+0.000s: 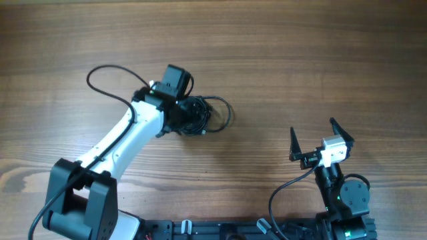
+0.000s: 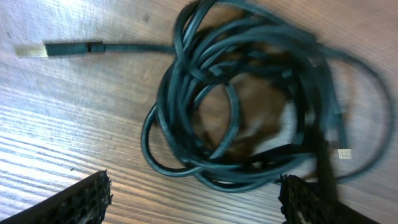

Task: Untangle cables
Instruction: 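Drag the gripped cable bundle with the left gripper toward the table center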

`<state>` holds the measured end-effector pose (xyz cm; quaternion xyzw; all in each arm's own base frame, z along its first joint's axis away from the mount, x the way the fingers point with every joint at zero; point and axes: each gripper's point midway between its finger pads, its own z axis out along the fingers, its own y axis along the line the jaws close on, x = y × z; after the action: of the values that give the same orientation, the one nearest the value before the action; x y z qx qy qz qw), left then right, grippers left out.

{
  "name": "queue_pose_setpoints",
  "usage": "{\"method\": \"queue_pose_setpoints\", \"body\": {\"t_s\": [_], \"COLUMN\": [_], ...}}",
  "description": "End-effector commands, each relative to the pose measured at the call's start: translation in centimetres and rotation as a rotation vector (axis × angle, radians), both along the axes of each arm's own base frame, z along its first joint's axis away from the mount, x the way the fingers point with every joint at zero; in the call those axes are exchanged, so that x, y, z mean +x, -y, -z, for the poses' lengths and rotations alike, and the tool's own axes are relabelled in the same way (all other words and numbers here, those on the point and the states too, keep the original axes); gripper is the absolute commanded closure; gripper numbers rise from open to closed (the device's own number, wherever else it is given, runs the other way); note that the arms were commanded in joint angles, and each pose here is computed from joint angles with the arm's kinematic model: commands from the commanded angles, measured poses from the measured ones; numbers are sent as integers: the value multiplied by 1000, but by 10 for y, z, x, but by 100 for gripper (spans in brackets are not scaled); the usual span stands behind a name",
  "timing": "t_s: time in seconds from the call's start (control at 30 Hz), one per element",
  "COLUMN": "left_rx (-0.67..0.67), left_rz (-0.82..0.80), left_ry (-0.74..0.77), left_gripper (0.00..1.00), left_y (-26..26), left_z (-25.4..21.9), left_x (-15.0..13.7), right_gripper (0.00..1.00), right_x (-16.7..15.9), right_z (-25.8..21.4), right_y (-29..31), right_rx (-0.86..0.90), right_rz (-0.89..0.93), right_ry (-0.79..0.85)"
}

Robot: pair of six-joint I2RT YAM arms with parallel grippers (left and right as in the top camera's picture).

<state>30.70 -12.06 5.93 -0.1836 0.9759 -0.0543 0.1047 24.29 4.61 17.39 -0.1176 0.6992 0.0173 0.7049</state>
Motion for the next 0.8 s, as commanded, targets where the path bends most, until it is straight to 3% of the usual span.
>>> {"method": "queue_pose_setpoints", "body": {"t_s": [0.0,0.27,0.37,0.77], "left_rx": [16,-19,-20,-17], "left_rz": [-6,-7,-7,-24], "left_ry": [-9,77,80,69], "left_gripper": [7,8,12,11], "left_y": [-7,-3,-2,-1], "left_z": [30,48,51,62], "left_x": [-13,-4,-2,1], "right_gripper": [0,0,0,0], "right_x": [0,0,0,0], "right_z": [-1,-1,-1,-1], "right_y": [-1,-1,-1,-1], "right_rx": [13,14,14,14], "right_rz": [-8,-8,-8,-8], "right_ry": [5,5,5,5]}}
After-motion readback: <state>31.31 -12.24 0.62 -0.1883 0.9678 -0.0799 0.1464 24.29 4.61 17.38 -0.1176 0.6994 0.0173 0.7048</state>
